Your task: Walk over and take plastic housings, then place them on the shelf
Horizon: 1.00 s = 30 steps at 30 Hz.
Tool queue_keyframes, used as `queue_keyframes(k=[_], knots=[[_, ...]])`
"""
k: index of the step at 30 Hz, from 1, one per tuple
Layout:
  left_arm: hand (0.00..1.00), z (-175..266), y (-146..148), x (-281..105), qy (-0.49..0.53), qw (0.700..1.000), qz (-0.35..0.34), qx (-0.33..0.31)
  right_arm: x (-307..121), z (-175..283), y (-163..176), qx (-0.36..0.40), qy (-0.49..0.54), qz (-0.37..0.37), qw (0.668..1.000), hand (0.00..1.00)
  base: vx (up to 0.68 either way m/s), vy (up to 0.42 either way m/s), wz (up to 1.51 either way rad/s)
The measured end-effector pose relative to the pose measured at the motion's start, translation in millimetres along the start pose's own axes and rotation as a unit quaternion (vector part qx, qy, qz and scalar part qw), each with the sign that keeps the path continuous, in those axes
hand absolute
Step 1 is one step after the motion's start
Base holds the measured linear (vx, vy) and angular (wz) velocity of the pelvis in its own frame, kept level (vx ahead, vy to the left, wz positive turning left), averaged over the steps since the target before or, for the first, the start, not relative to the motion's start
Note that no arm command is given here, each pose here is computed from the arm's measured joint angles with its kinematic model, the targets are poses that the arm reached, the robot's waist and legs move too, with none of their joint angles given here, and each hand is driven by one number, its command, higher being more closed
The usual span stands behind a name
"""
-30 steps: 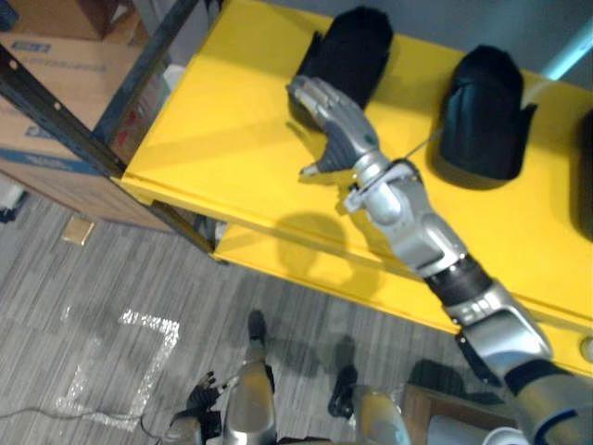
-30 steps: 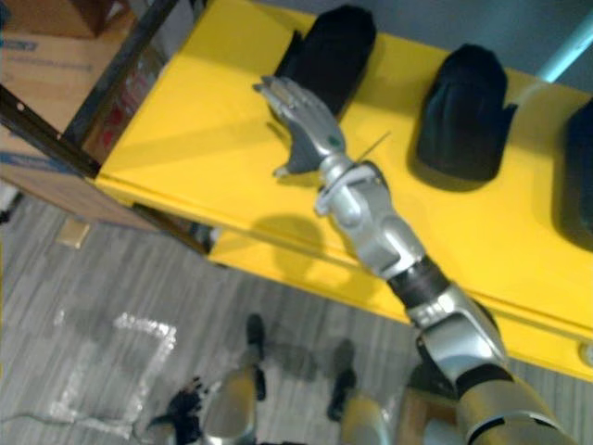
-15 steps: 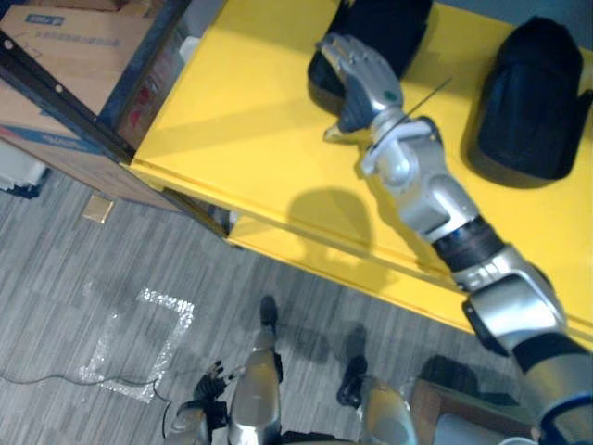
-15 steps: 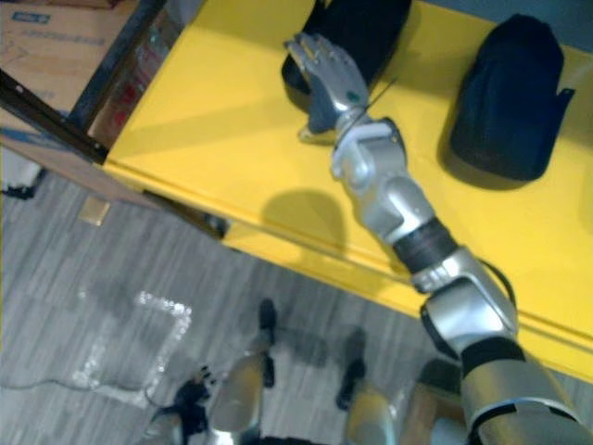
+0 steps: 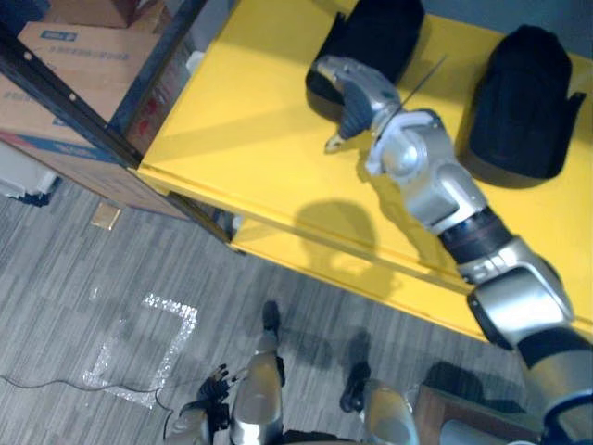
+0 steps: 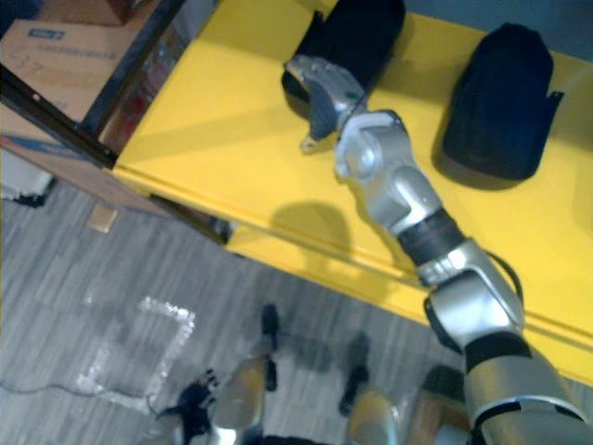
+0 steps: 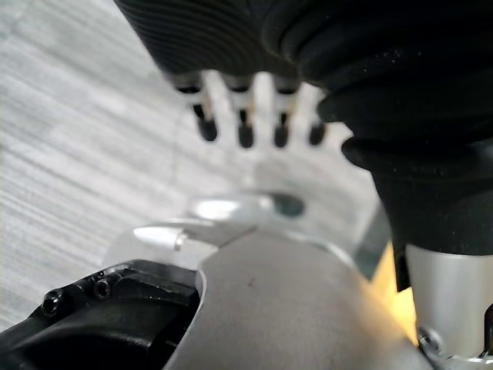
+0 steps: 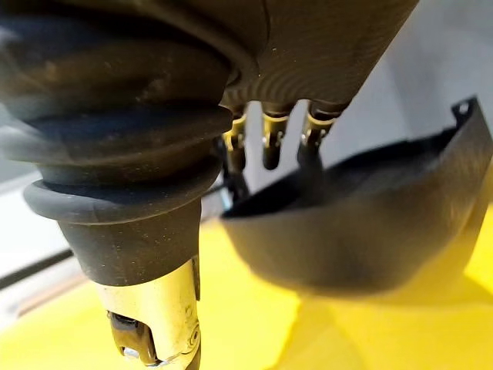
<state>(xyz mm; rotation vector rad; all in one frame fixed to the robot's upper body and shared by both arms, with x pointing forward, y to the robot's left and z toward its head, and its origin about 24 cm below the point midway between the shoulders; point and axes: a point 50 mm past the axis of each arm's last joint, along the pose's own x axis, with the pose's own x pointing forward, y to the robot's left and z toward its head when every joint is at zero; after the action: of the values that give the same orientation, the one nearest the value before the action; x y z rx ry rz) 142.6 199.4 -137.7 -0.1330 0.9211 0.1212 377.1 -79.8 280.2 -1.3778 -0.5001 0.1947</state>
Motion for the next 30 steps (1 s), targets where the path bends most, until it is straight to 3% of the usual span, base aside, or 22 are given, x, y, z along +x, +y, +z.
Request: queue_keyframes(k=[8,30], knots=[[0.0,-0.9,0.8,-0.1,0.004,1.0,-0.001,0.003,0.2,4.3,14.4,0.006,-0.001,0.053,0.999,0.0,0.0,0.0,0.0],[0.0,-1.7,7.4,-0.7,0.011,1.0,0.005,0.007,2.3,-9.7,29.3,0.022,0.037,0.065,0.997,0.0,0.0,-0.001,0.0]])
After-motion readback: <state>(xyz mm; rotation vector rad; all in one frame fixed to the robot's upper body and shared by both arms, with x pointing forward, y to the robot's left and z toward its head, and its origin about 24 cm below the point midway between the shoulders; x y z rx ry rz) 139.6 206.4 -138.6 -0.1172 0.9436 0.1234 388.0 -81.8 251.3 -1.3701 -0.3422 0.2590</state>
